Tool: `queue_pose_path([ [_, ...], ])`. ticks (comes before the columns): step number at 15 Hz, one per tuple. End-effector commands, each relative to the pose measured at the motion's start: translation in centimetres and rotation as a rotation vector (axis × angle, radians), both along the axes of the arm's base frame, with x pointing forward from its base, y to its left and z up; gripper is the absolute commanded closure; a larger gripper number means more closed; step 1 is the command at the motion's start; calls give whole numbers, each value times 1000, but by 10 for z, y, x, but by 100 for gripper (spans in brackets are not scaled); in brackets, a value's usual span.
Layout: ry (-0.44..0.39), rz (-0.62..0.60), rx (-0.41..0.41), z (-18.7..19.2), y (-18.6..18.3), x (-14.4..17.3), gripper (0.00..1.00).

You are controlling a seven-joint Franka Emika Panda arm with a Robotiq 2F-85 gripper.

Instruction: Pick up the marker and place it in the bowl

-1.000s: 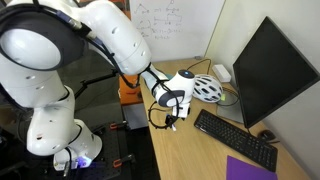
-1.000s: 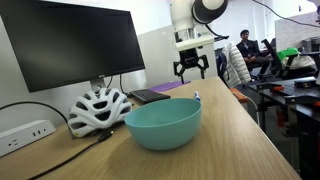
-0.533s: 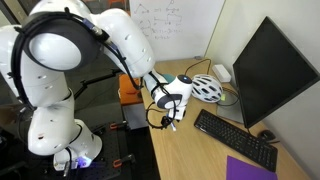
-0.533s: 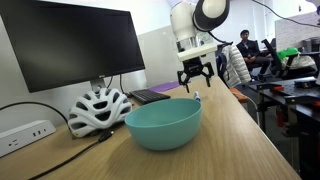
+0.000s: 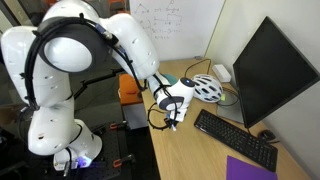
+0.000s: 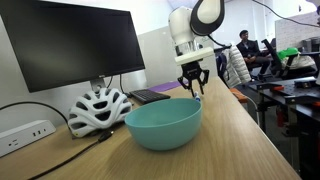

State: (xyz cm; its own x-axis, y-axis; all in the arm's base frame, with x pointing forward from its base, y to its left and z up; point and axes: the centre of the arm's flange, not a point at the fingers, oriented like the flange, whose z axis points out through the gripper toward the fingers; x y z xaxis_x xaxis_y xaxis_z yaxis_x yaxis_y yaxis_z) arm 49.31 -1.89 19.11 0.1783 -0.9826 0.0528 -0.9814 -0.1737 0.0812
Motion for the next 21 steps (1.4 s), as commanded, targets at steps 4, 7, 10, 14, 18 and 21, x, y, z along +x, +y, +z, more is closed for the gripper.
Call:
queue_pose_path([
  [4, -45, 32, 31, 21, 14, 10, 96],
  [7, -93, 47, 93, 48, 22, 19, 95],
  [10, -145, 84, 161, 83, 40, 33, 95],
  [14, -204, 208, 162, 117, 90, 47, 95],
  [18, -203, 344, 179, 128, 152, 52, 95],
  [21, -164, 417, 181, 125, 196, 56, 95],
])
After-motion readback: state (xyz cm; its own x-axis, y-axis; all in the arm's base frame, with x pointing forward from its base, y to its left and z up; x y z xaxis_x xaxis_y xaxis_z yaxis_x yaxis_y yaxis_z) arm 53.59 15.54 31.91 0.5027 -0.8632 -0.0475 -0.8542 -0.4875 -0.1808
